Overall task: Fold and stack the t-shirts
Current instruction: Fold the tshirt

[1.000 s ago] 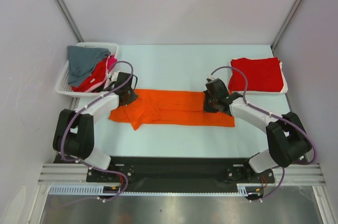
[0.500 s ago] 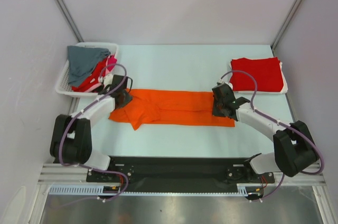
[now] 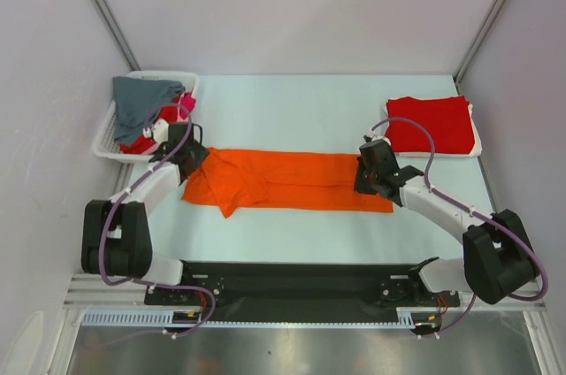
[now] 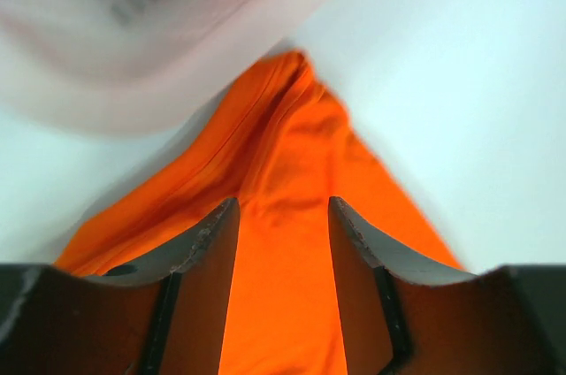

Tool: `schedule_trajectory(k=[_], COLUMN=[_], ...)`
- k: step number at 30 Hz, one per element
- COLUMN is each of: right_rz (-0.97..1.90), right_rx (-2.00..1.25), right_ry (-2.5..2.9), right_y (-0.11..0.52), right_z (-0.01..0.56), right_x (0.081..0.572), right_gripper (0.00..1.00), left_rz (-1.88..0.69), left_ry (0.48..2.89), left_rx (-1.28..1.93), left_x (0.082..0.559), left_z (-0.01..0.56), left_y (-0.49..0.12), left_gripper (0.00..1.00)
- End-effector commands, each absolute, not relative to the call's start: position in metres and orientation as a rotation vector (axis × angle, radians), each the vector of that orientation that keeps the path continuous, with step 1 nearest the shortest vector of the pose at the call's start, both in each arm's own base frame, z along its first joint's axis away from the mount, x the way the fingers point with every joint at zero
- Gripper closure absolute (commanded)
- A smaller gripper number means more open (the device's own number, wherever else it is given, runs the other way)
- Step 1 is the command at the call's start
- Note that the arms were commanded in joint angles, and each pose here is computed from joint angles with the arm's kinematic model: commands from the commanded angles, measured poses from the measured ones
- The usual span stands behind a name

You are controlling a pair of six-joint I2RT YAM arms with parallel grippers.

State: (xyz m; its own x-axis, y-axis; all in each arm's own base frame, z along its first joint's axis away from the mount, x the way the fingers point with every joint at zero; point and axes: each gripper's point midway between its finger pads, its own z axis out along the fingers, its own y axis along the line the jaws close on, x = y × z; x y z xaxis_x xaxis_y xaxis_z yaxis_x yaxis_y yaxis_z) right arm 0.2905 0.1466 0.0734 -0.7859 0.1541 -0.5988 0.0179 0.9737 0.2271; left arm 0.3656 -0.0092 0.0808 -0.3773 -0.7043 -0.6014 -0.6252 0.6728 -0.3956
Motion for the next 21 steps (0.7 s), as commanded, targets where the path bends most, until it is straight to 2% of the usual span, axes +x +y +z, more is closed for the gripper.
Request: schedule_trajectory(k=[1,12,21], right_rz=[0.324,0.357,0.383], right_rx=[0.128,0.143,0.153], right_ry=[2.413,2.405,2.395], right_y=[0.151,0.148,0.146], right_z=[0.085,0.086,0.089], right_x=[0.296,0.293,0.291], right_gripper=[0.91,0.91,0.91], left_rz=[-0.091,0.009,0.162], left_ry=[2.047,2.153,2.27], left_rx=[-1.038,-1.04,-1.09], left_x=[0.395,0.434,0.437], left_z=[0.095,0.066,0.028], left_y=[-0.001,-0.006,-0.003], left_gripper=[0.5,0.48,0.5])
